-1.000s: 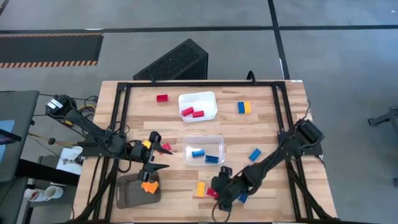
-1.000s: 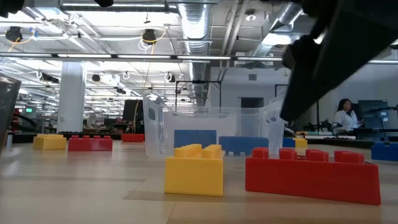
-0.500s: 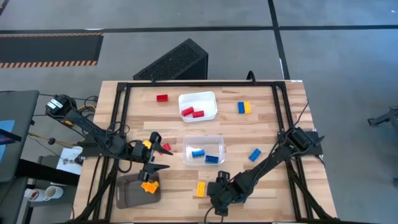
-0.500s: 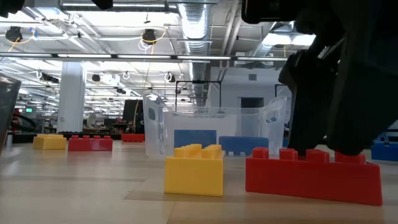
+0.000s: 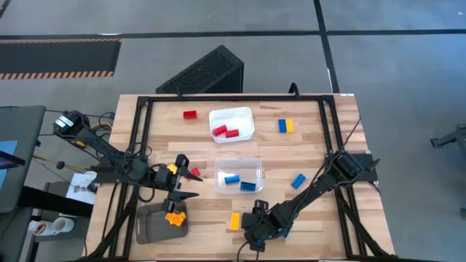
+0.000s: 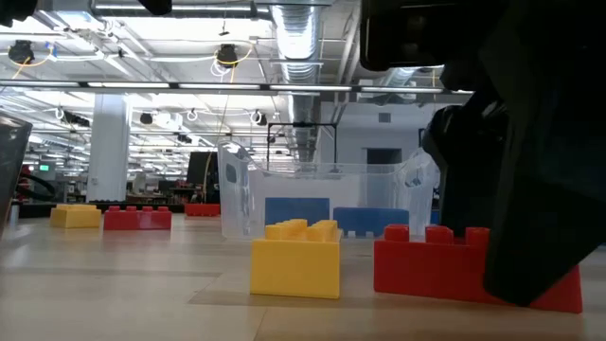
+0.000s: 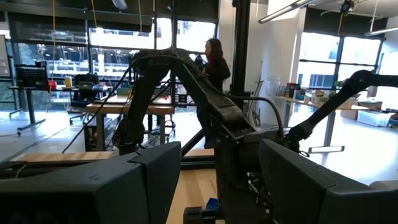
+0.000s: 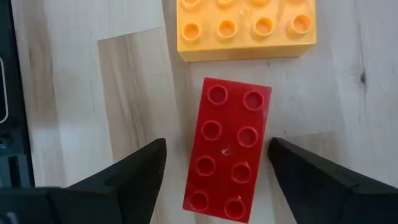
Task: Sort & place blocks by color
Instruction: Put the red game piece into the white bin
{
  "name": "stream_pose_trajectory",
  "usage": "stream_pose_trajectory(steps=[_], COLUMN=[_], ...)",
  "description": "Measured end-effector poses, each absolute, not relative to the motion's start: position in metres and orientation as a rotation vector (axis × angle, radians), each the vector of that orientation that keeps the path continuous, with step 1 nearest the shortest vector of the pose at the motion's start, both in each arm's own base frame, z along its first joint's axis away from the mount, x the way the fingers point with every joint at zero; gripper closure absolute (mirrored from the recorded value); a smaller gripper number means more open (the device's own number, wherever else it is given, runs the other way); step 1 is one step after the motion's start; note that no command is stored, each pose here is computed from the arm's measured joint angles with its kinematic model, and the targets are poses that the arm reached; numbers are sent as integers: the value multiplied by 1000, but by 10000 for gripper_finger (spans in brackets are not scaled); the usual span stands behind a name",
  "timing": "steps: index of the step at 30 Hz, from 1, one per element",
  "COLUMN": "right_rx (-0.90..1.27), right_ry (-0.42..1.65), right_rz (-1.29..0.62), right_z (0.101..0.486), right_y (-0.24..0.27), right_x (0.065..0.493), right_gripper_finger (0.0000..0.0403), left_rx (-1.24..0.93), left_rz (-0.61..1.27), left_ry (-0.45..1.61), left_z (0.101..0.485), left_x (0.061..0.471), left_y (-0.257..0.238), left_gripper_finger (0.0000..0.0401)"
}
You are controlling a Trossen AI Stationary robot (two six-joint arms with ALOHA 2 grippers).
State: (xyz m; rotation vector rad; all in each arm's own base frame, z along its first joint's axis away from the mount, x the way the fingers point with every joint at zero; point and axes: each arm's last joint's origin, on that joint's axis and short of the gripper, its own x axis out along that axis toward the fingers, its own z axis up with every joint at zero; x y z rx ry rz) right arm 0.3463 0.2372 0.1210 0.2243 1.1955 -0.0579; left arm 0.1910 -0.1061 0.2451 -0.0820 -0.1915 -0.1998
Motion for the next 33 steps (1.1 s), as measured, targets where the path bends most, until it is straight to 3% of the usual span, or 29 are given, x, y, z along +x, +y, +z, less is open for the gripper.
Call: stream_pose_trajectory(steps=[6,12,14,20,24,29,33], right_rx=[191,156,133,103,31,-87,-124], right_ry=[1185,1210,1232,1194,1035,824,679], right_rz=[-65,-60,-60,-45,-72,-146,-160], right_z=[132,141,145,185,227,279,309], right_y=[234,230,227,213,195,155,112], right_x=[343,337,335,326,323,326,339], right_gripper_finger=[136,258,281,280,280,248,256], left_rx=[-81,-79,-79,-79,-79,-80,-80], left_rz=[-185,-179,-179,-178,-179,-178,-178], left_ry=[-186,-181,-181,-180,-180,-181,-182], left_z=[245,244,244,244,244,244,244], left_x=[191,191,191,191,191,191,191], left_y=[-106,-106,-106,-106,-106,-106,-106], left_gripper_finger=[195,195,195,196,196,196,196])
